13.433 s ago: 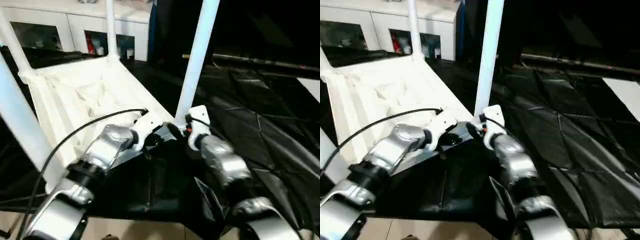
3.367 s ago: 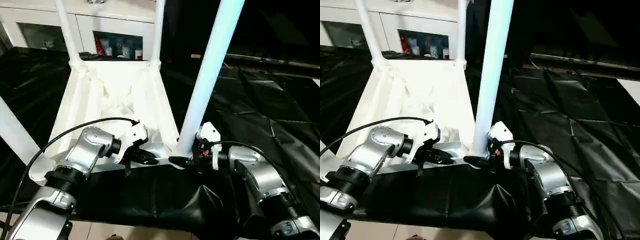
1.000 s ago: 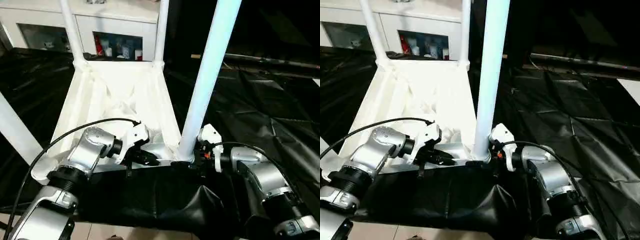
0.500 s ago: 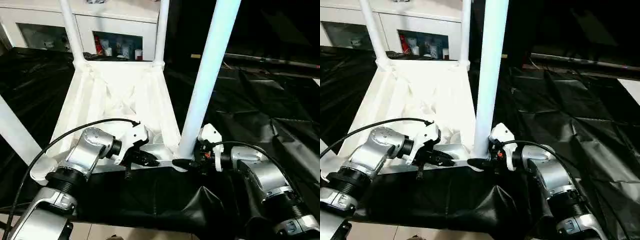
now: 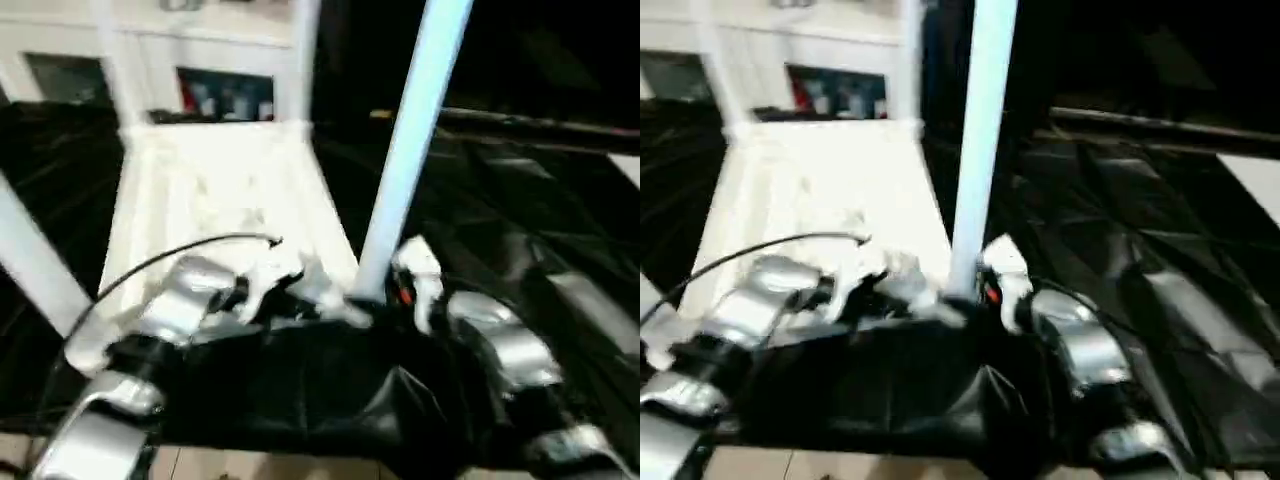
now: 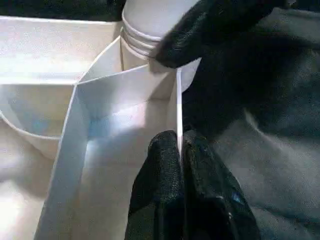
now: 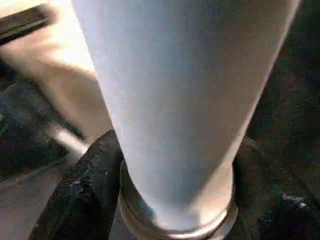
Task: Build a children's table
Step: Rotate leg to tighten
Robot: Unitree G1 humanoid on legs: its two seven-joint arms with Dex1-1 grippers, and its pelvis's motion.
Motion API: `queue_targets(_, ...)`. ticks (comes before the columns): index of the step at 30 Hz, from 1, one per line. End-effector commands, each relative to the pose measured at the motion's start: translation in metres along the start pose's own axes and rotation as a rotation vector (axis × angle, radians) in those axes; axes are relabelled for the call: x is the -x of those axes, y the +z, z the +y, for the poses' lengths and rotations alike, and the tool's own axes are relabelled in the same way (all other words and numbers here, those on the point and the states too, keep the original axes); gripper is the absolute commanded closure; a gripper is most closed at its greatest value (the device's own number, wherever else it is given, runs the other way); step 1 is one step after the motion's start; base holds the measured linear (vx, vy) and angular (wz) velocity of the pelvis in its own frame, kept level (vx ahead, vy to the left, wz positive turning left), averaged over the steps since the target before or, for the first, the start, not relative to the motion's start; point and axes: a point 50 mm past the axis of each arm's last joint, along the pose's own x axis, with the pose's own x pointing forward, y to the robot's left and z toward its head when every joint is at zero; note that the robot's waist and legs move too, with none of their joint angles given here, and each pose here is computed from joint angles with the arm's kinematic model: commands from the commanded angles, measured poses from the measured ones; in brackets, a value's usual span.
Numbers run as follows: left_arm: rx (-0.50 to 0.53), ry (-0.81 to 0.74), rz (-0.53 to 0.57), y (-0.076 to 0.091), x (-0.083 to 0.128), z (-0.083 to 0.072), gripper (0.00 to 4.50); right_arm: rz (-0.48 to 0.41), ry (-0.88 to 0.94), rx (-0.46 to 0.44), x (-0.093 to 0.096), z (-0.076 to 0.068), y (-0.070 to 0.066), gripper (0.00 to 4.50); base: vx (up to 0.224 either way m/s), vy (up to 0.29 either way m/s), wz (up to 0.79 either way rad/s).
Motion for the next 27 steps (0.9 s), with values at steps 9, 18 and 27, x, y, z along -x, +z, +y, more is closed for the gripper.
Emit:
queue_targets(9, 0.014, 0.142, -0.053, 0.040, -0.062, -0.016, 4.50, 0.039, -0.309, -0.069, -0.046, 0.023, 0.003, 1.76, 0.000, 0.000, 0.00)
queue_targets(18, -0.027, 0.052, -0.062, 0.027, -0.043, -0.011, 4.50, -0.065, -0.101, -0.038, -0.032, 0.016, 0.010, 0.64, 0.000, 0.000, 0.00)
queue_targets(27, -0.047, -0.225, -0.071, 0.003, -0.005, -0.018, 4.50, 0.003, 0.296, 0.149, 0.009, 0.016, 0.000, 0.44, 0.000, 0.000, 0.00)
